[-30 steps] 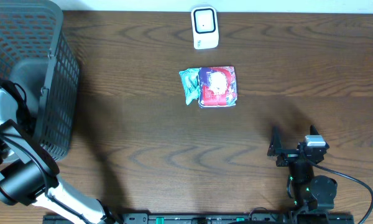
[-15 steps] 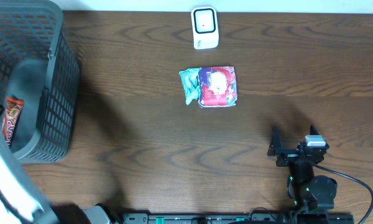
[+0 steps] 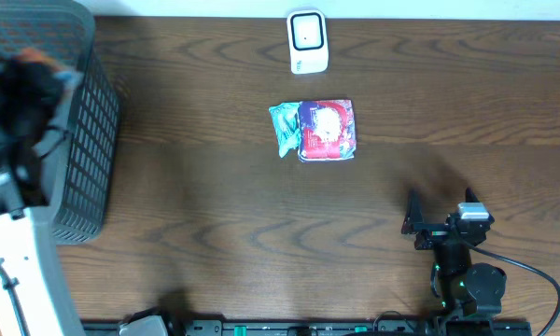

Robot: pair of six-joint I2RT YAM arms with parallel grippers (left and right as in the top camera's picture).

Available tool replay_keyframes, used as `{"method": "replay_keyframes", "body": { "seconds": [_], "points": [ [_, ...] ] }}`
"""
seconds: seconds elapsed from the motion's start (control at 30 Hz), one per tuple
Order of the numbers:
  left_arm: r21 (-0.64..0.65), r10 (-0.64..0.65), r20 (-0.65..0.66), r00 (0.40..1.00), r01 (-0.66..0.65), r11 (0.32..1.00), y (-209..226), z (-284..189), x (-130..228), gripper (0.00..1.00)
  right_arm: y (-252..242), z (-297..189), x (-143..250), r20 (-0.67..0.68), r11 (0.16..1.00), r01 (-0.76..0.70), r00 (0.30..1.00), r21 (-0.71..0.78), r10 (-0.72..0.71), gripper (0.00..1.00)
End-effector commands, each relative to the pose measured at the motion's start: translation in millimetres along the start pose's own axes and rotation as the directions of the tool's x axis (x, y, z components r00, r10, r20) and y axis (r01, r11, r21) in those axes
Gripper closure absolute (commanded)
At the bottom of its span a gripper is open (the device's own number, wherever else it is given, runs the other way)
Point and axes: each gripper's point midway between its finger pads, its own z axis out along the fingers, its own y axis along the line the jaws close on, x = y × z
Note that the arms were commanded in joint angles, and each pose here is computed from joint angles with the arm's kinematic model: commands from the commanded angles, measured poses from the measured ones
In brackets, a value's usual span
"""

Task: Scan the item barcode
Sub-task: 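Carry the small orange box beside the green packet and release it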

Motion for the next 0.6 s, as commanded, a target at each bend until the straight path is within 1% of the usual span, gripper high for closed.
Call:
{"method": "replay_keyframes", "body": {
  "seconds": [0.0,0.13,0.23,0.4,0.57],
  "points": [
    [0.147,0.236,-0.142,0.961,-0.216,0.965,-48,18,55,0.92,-1,0,1,0.0,1.0,0.015,1.0,0.006,-0.015,0.01],
    [0.236,0.386,-0.248,0.888,-0.331,0.913,-77,39,111,0.92,-1,0,1,0.0,1.0,0.015,1.0,0.006,-0.015,0.01],
    [0.25,0.443,-0.312,0.84,-0.377,0.892,-83,58,144,0.92,-1,0,1,0.0,1.0,0.014,1.0,0.006,-0.014,0.01],
    [0.182,0.488,-0.403,0.774,-0.455,0.872,-73,100,190,0.92,-1,0,1,0.0,1.0,0.015,1.0,0.006,-0.015,0.01],
    [0.071,0.536,-0.467,0.703,-0.575,0.815,-47,141,227,0.92,-1,0,1,0.0,1.0,0.014,1.0,0.006,-0.014,0.01]
  ]
}}
